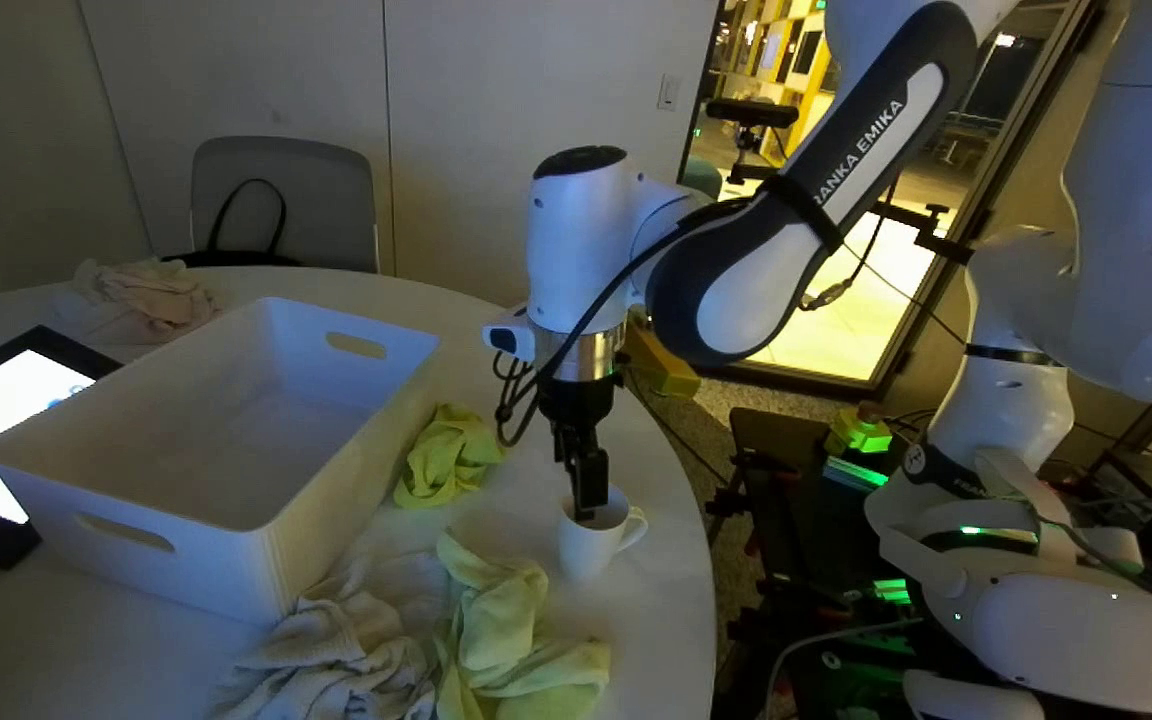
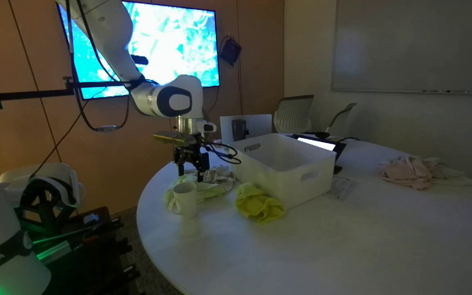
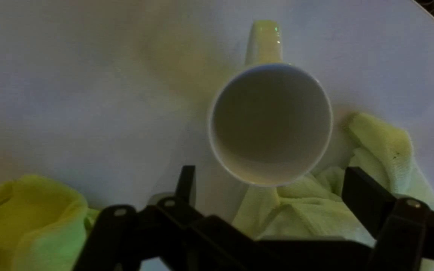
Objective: Put the green towel in the basket, then put the two markers in the cup, then put the other green towel in the basket, then the black tape in the cup, then the white towel in the basket
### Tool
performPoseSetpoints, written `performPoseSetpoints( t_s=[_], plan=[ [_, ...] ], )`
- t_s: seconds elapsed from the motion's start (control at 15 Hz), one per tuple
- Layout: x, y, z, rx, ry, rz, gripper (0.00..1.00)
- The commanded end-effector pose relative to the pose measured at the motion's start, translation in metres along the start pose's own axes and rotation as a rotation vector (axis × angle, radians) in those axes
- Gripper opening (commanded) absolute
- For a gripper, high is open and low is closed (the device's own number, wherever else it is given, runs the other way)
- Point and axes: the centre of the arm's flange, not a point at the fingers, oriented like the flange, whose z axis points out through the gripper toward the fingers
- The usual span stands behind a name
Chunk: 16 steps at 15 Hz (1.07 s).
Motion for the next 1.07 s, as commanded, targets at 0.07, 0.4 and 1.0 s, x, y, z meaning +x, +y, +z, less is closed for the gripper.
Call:
performPoseSetpoints(
  t_s=[0.07,0.4,1.0],
  plan=[
    [0.029,-0.039,-0.012,-0.004,0.008,-0.120,1.00],
    [0.044,-0.067,0.013,-0.008,0.001,-0.228,1.00],
    [0.071,-0.095,0.065,0.020,0.011,-0.304,1.00]
  ],
)
